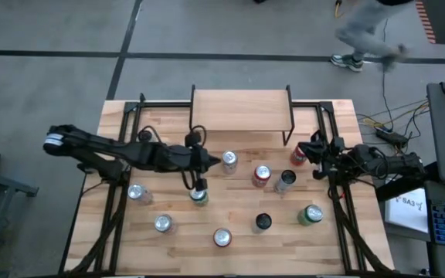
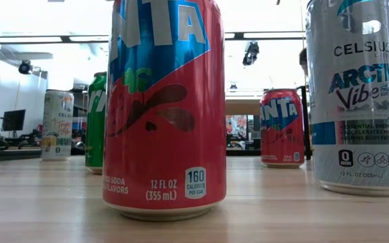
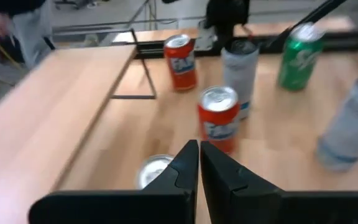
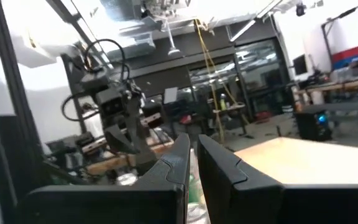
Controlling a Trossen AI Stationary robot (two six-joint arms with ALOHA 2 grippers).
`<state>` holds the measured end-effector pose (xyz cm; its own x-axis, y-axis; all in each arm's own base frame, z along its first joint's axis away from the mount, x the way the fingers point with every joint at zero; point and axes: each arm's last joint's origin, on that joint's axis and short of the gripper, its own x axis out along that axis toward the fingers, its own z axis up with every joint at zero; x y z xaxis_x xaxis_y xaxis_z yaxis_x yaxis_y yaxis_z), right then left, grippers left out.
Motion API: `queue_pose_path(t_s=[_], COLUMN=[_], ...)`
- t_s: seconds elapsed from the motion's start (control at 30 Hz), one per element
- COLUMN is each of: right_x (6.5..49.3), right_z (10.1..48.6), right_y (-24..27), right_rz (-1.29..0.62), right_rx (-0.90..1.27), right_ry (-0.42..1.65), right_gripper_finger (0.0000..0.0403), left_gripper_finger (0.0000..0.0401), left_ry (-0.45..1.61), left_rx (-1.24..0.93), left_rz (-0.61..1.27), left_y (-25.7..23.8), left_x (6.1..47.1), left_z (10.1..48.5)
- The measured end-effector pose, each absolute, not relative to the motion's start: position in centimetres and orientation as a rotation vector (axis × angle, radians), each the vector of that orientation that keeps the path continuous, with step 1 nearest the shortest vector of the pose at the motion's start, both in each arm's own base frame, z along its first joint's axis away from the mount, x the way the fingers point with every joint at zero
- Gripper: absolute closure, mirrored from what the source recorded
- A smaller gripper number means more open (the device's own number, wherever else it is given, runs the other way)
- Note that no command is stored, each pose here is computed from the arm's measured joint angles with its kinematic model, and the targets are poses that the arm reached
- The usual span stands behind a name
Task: Place canned beverage on shelf
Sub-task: Put the top white red soda can on the shelf
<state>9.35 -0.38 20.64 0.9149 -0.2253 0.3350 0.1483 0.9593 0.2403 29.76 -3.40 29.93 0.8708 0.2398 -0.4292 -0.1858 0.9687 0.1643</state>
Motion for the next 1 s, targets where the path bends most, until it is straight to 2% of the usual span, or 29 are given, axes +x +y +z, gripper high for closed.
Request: queue_pose_path(t_s=[0.33, 0.57, 0.73, 1.0], right_x=[10.6, 12.9, 14.2, 14.9], right_z=[24.9, 25.8, 25.9, 26.1], right_y=[-0.4, -0.3, -0.3, -0.2], right_rz=[-0.252, -0.25, -0.25, -0.249], right_rx=[0.041, 0.039, 0.04, 0.038], right_ry=[-0.314, -0.105, 0.001, 0.032], right_gripper_finger=[0.0381, 0.038, 0.038, 0.038], left_gripper_finger=[0.036, 0.0316, 0.0259, 0.0129], left_ry=[0.523, 0.508, 0.528, 0.574], left_rx=[0.155, 0.094, 0.078, 0.126], left_rz=[0.234, 0.248, 0.257, 0.349], left_y=[-3.3, -3.6, -3.7, -3.6], left_x=[31.5, 32.8, 33.7, 34.9], left_z=[28.0, 26.8, 25.6, 24.6])
